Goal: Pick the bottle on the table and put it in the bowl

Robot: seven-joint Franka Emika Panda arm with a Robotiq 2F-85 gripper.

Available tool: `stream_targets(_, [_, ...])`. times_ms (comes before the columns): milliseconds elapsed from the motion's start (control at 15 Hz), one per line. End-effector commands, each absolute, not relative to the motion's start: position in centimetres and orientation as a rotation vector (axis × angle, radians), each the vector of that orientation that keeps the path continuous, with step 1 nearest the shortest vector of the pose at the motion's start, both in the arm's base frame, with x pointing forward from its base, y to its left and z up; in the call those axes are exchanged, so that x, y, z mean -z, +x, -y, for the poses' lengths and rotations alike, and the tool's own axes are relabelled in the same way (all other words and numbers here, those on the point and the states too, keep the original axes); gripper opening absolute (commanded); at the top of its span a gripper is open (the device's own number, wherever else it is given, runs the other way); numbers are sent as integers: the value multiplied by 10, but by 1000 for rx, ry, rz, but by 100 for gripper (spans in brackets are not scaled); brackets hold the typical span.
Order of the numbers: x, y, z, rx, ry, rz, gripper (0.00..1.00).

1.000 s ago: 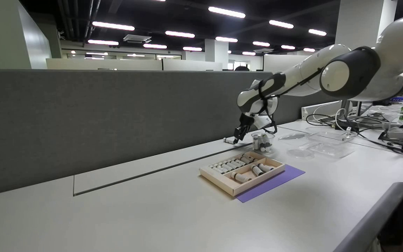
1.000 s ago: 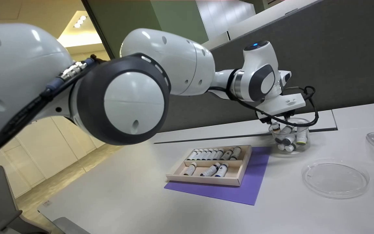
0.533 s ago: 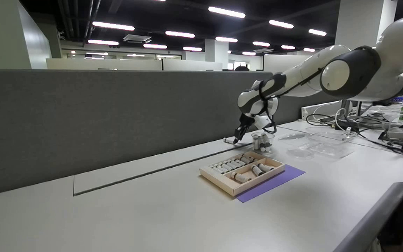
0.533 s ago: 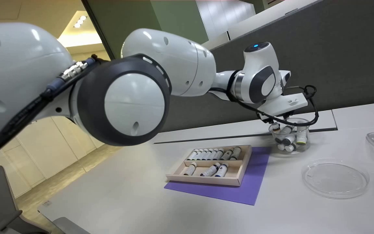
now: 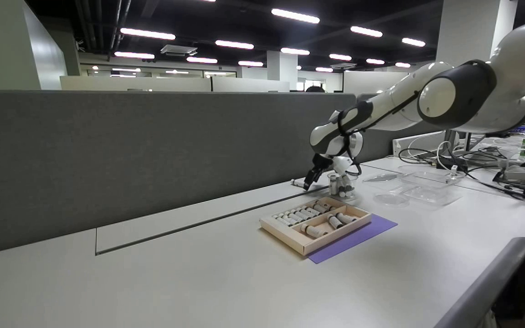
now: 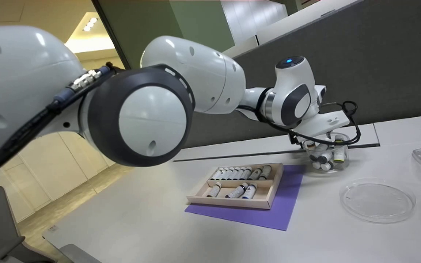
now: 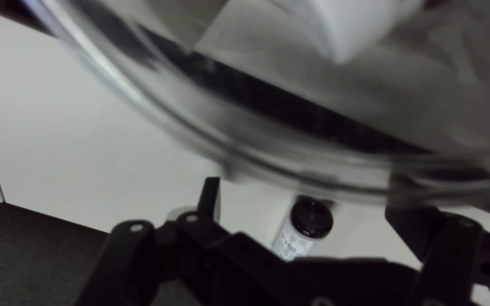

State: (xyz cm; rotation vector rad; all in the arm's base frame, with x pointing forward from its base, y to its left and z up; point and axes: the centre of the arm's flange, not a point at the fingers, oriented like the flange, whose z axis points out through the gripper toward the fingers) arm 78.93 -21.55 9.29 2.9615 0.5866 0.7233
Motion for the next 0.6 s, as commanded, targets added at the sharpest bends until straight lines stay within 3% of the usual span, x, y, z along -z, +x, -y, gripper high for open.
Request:
stream_targets(0, [-65, 851, 232, -800, 2932, -641, 100])
stream_targets(133, [-63, 851, 230, -820, 2921, -665, 100])
stream_targets(267, [-58, 851, 228, -834, 2906, -694, 72])
stream_targets(533, [-56, 850, 223, -870, 2883, -733, 43])
